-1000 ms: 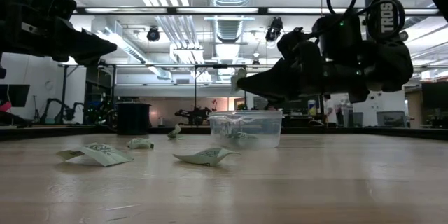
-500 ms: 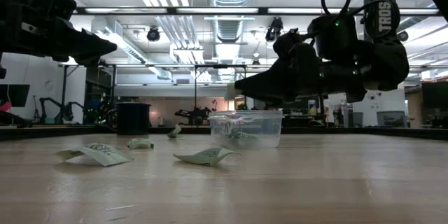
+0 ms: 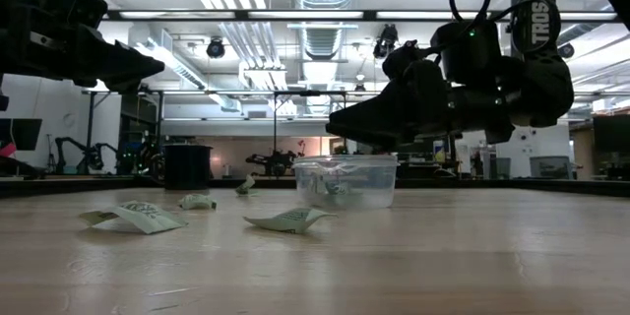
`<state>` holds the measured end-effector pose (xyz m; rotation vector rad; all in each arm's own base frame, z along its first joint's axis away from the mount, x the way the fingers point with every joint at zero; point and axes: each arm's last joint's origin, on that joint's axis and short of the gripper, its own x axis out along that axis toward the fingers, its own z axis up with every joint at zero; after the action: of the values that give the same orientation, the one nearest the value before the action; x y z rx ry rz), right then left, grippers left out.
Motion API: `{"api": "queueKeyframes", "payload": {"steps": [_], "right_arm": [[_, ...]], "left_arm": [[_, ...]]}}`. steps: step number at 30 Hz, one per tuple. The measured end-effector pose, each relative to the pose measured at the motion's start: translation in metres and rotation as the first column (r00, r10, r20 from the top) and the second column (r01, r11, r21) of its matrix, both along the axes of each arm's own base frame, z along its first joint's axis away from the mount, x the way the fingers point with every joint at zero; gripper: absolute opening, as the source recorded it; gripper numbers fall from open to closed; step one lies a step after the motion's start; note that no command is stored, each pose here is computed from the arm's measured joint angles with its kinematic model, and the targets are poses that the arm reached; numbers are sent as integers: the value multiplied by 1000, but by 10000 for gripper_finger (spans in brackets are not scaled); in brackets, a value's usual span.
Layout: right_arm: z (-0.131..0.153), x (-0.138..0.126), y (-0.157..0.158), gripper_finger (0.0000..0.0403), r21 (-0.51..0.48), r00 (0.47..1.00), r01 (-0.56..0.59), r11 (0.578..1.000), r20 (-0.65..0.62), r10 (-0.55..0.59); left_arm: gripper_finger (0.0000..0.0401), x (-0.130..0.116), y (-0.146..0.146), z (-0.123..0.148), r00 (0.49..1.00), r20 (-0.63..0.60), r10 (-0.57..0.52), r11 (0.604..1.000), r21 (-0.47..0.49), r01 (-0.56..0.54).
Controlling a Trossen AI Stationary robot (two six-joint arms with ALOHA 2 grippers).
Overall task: Pick and place items into bin
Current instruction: Put the stevia packet into the transparent bin
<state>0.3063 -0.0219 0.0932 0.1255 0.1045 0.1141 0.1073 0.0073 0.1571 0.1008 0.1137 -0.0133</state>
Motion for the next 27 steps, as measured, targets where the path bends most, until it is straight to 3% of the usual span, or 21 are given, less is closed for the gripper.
{"api": "queueKeyframes", "payload": {"steps": [21,27], "right_arm": [[1,0,0,183,-5,1000,-1,1000,3,1],[9,6,0,183,88,999,4,996,47,-8]], "left_arm": [[94,0,0,0,1000,0,0,1000,0,0],[94,0,0,0,1000,1,0,1000,0,0]]}}
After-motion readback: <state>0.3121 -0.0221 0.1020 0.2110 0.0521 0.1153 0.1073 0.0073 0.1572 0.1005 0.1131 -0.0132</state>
